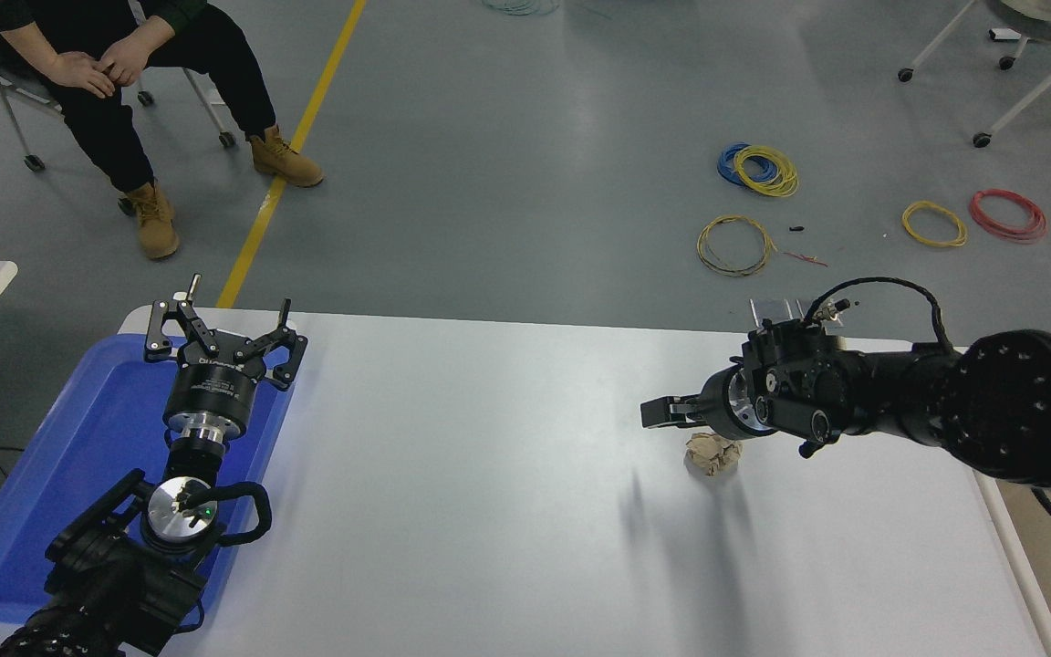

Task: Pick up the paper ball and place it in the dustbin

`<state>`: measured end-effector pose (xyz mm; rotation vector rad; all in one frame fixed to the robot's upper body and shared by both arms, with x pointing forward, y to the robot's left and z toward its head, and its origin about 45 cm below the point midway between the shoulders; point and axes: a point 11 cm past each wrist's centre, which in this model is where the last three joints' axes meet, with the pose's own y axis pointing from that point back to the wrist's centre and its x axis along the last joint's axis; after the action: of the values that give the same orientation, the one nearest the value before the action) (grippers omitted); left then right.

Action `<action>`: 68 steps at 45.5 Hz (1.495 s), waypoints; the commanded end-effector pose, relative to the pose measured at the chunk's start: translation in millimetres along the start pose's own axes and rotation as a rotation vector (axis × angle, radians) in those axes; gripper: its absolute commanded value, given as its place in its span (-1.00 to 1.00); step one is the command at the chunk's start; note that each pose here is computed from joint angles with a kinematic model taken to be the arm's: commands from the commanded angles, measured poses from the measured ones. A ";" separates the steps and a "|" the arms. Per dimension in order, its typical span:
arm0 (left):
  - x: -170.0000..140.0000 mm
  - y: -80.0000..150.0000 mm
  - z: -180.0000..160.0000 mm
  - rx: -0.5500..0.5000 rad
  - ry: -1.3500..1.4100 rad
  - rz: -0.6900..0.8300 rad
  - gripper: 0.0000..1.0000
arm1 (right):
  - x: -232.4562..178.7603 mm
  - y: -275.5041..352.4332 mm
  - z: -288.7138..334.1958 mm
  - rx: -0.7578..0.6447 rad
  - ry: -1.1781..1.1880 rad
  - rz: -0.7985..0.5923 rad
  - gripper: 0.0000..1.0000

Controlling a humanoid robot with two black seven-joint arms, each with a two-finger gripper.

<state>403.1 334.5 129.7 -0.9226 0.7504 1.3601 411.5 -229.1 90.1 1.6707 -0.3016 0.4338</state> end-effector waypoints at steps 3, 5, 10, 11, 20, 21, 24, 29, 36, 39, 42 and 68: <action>0.1 0.0 0.0 -0.001 0.001 0.001 1.00 | -3.5 -5.1 7.5 -0.015 -0.008 0.014 1.00; -0.4 -0.1 -0.2 0.000 0.000 -0.001 1.00 | -5.1 -5.8 7.9 -0.015 -0.009 0.011 1.00; 0.1 0.0 0.0 -0.001 0.001 0.001 1.00 | -8.8 -7.3 10.0 -0.018 -0.011 0.007 1.00; 0.1 0.0 0.0 -0.001 0.001 0.001 1.00 | -8.5 -7.4 9.4 -0.017 -0.010 0.008 1.00; 0.1 0.0 -0.1 0.000 -0.001 0.000 1.00 | -9.1 -9.7 16.1 -0.031 -0.016 0.020 1.00; 0.1 0.0 -0.1 0.000 -0.001 0.000 1.00 | -10.2 -10.2 16.6 -0.032 -0.017 0.019 1.00; 0.1 0.0 -0.1 0.000 0.000 0.000 1.00 | -12.4 -11.2 17.6 -0.033 -0.019 0.016 1.00; 0.1 0.0 -0.1 0.000 -0.001 0.000 1.00 | -17.5 -13.1 19.3 -0.036 -0.020 0.008 1.00; 0.1 0.0 0.0 -0.001 0.001 0.001 1.00 | -22.2 -14.9 22.2 -0.039 -0.017 0.008 1.00; 0.1 0.0 0.0 -0.001 0.001 0.001 1.00 | -24.2 -15.7 22.8 -0.040 -0.014 0.008 1.00; 0.1 0.0 -0.1 0.000 -0.001 0.000 1.00 | -27.7 -17.0 22.9 -0.041 -0.013 0.001 1.00; -0.2 -0.2 0.6 0.000 -0.001 -0.001 1.00 | -43.4 -22.0 14.4 -0.025 0.048 -0.042 0.68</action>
<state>403.1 334.4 129.7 -0.9222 0.7503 1.3600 388.6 -247.9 53.6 1.6302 -0.2635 0.4284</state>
